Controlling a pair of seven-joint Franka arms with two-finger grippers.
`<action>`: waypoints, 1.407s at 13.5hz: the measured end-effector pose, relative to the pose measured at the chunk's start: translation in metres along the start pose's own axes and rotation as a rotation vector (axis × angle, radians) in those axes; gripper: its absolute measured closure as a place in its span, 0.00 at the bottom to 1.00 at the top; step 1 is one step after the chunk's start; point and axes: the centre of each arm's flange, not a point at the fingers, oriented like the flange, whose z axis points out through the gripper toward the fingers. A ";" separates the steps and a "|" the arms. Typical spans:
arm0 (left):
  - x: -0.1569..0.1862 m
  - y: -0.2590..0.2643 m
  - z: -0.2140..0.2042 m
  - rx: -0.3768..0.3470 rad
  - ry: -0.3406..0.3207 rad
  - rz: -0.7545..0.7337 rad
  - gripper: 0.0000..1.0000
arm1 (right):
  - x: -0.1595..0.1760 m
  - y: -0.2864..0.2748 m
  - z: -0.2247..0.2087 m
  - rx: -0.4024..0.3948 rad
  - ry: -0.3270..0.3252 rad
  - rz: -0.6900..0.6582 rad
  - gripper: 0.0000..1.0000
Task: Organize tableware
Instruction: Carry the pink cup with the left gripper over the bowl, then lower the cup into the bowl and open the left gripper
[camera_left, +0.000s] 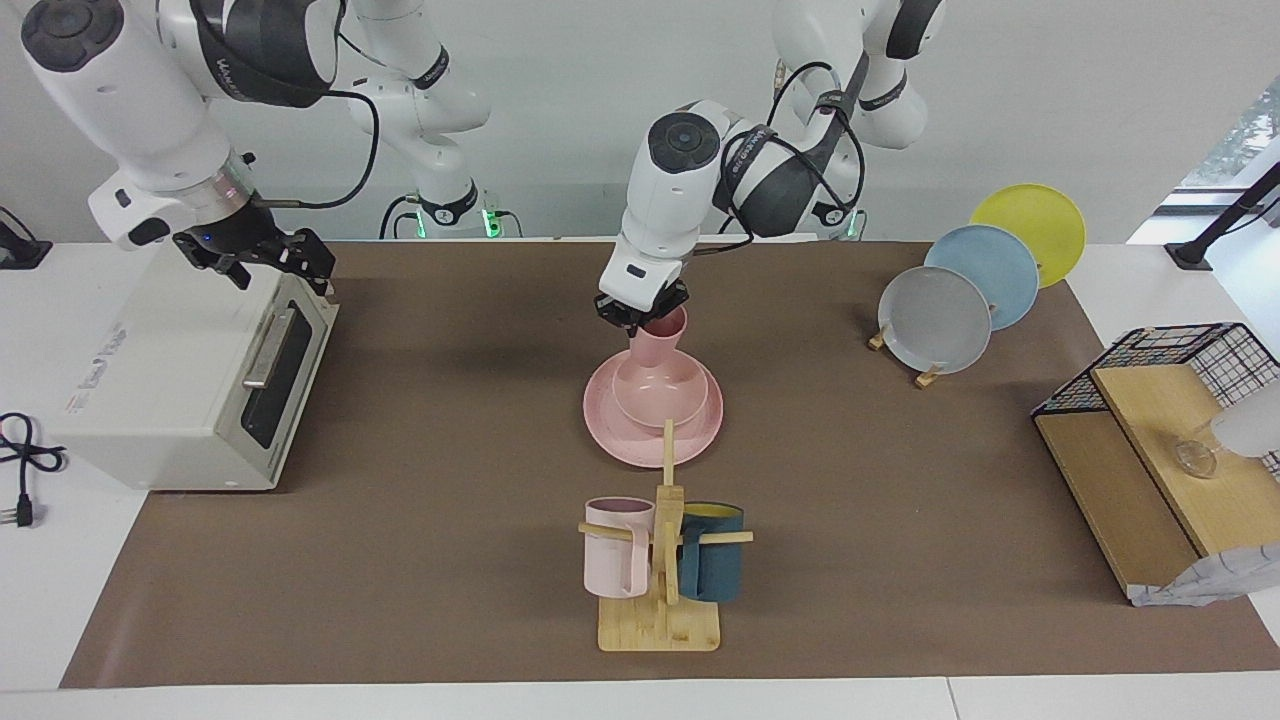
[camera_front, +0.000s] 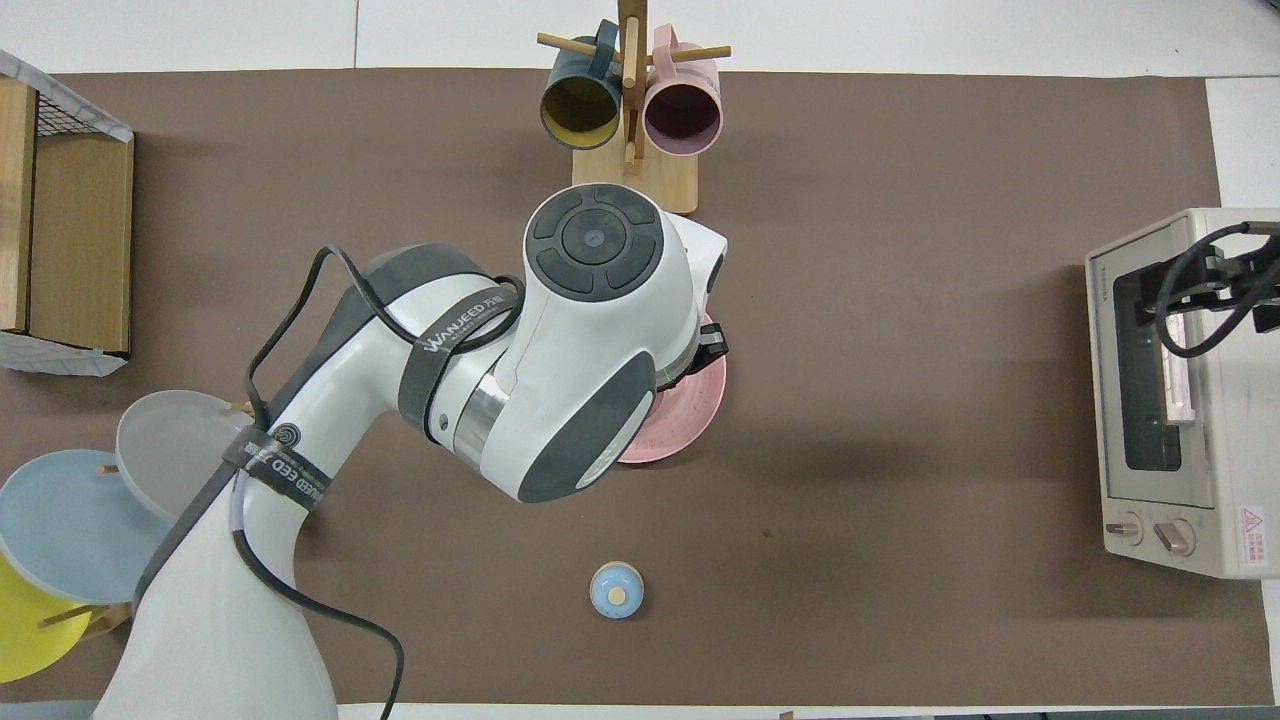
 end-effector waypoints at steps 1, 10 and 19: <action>0.003 0.000 0.004 0.004 0.001 -0.002 0.95 | -0.002 -0.001 -0.003 0.001 0.007 -0.003 0.00; 0.024 0.005 0.051 0.023 0.031 -0.015 0.95 | -0.022 0.002 -0.018 0.012 0.032 -0.004 0.00; 0.027 0.001 0.076 0.043 0.062 -0.004 0.95 | -0.022 0.001 -0.017 0.012 0.029 -0.006 0.00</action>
